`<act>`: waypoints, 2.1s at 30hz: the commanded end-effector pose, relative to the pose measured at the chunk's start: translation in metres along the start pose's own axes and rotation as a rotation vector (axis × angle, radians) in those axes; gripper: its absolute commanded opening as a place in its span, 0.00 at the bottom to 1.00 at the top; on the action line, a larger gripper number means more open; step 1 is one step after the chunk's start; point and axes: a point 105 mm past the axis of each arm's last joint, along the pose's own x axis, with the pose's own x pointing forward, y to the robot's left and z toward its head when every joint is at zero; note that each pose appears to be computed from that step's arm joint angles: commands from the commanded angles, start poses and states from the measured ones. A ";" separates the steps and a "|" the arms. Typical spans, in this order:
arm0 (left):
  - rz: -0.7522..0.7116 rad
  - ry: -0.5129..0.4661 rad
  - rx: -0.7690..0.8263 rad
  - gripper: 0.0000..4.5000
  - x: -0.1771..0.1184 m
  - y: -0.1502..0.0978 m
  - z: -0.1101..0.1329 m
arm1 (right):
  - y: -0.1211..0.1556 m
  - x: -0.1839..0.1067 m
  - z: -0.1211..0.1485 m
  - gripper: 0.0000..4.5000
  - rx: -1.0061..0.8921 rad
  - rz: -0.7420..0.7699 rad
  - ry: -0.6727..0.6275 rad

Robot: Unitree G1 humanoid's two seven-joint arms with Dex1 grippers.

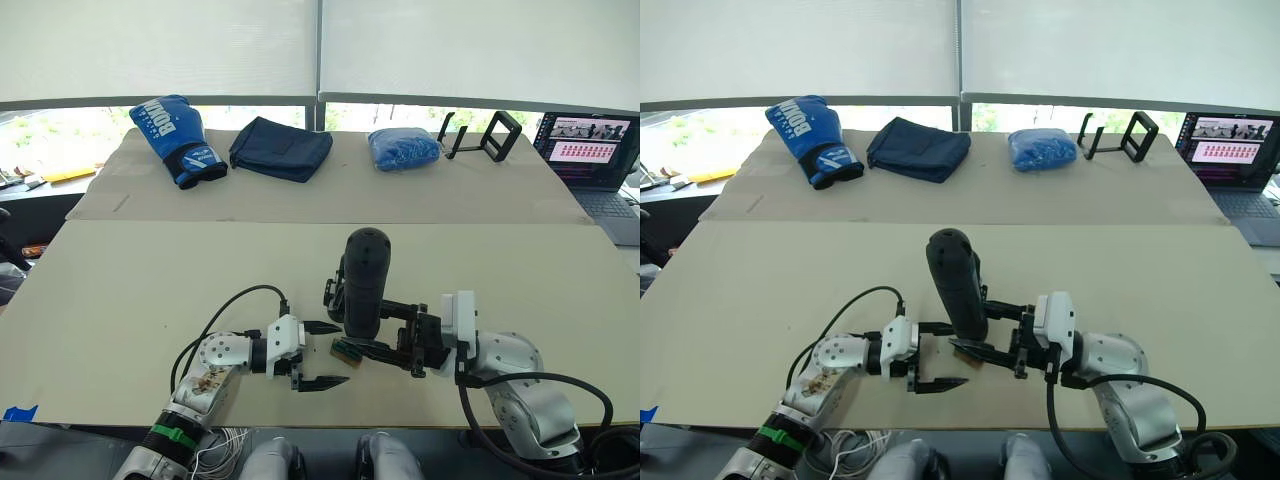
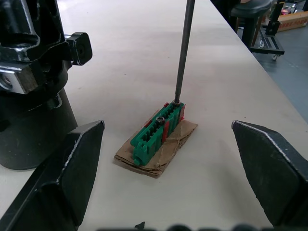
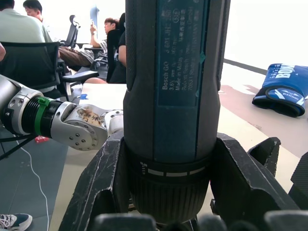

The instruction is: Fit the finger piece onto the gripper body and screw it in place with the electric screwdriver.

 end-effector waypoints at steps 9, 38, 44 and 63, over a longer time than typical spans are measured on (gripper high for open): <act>-0.027 0.042 -0.064 1.00 -0.001 -0.008 -0.014 | -0.001 0.000 0.009 0.43 -0.040 -0.003 -0.037; -0.006 -0.060 -0.020 1.00 -0.023 0.007 0.021 | -0.004 -0.002 0.034 0.43 -0.082 0.010 -0.084; -0.019 -0.097 -0.002 1.00 -0.030 0.005 0.033 | -0.005 -0.001 0.046 0.43 -0.101 0.013 -0.103; 0.047 -0.154 0.005 1.00 -0.064 0.020 0.068 | -0.021 -0.012 0.090 0.43 -0.145 -0.024 -0.154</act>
